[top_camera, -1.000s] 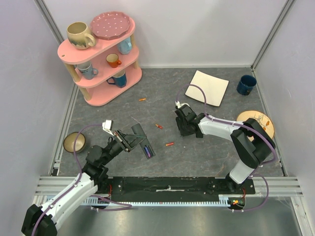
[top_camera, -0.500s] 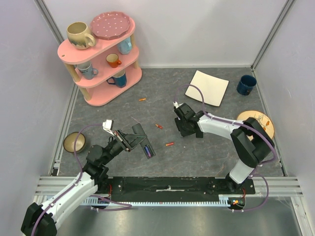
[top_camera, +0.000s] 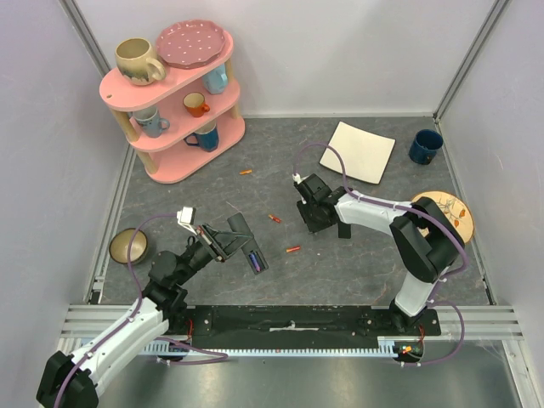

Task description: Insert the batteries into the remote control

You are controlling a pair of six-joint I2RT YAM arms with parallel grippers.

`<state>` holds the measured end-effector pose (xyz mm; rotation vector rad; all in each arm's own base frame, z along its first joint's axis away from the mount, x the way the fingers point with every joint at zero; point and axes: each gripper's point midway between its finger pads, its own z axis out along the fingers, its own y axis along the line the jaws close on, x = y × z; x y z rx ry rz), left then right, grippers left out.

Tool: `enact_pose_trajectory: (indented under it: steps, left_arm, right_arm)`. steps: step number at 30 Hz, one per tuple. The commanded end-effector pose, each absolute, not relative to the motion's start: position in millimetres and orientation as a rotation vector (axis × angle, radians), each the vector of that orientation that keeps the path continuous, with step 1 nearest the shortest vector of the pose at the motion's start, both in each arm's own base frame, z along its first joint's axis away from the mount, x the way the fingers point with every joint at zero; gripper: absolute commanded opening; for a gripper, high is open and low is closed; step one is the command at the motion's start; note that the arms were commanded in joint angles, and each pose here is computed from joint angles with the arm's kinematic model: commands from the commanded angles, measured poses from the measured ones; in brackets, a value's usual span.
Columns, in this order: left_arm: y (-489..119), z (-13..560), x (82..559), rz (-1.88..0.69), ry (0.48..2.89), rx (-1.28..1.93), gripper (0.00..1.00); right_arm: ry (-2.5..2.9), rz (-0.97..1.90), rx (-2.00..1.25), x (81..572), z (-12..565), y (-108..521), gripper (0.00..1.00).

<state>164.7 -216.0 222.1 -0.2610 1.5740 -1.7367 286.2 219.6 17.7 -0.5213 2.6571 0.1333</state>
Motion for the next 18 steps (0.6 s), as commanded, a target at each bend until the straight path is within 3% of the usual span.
enact_pose_trajectory:
  steps: [1,12,18]
  left_arm:
    - [-213,170,157,-1.723,1.671,-0.306,0.02]
    - [-215,173,158,-1.719,1.673,-0.297,0.02]
    - [-215,173,159,-1.718,1.675,-0.292,0.02]
  right_arm:
    - [2.661,0.154,-0.56,283,17,221,0.38]
    - [2.695,0.169,-0.579,273,8,219,0.35]
    - [2.713,0.16,-0.579,268,2,215,0.26]
